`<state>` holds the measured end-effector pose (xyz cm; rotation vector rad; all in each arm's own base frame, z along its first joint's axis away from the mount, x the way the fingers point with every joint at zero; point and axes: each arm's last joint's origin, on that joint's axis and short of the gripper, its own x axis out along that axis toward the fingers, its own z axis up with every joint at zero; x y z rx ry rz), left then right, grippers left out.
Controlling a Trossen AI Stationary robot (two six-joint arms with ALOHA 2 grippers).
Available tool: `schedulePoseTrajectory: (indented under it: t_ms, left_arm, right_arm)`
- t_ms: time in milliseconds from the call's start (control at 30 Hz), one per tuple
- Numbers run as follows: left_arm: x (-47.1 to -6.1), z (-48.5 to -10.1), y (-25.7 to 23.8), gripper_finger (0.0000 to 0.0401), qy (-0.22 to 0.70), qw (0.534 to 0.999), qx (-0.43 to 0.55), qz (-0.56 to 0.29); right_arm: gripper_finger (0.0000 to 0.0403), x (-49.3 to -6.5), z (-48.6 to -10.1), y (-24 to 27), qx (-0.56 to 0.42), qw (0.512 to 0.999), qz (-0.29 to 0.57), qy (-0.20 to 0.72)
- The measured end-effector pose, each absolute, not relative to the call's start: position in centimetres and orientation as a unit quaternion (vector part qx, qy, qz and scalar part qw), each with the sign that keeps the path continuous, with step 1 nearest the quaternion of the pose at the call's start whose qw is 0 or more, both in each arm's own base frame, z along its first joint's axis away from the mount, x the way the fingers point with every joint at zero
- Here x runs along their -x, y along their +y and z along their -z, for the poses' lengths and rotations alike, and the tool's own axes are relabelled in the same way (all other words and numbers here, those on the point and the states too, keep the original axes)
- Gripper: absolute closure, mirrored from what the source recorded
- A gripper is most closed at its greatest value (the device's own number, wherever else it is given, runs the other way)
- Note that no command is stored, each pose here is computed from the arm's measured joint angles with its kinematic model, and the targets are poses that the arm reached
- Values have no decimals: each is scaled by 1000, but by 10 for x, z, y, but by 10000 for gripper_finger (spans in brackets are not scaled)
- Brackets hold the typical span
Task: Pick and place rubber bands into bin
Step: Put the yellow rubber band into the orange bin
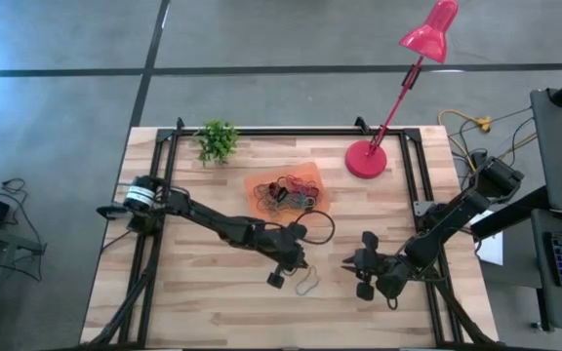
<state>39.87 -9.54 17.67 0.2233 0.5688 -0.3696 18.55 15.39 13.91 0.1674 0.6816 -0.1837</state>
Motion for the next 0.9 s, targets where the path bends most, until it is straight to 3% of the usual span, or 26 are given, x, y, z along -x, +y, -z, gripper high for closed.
schedulePoseTrajectory:
  t_ms: [333, 700, 900]
  left_arm:
    - [-399, -174, -94, 399, 281, 936, -113, 181]
    - [-396, -143, -92, 344, 322, 922, -110, 182]
    - [-398, -134, -92, 338, 333, 919, -110, 181]
  right_arm:
    - [346, -186, -139, 154, -82, 935, 90, 333]
    - [346, -186, -139, 154, -84, 936, 89, 331]
    - [346, -186, -140, 154, -86, 936, 89, 329]
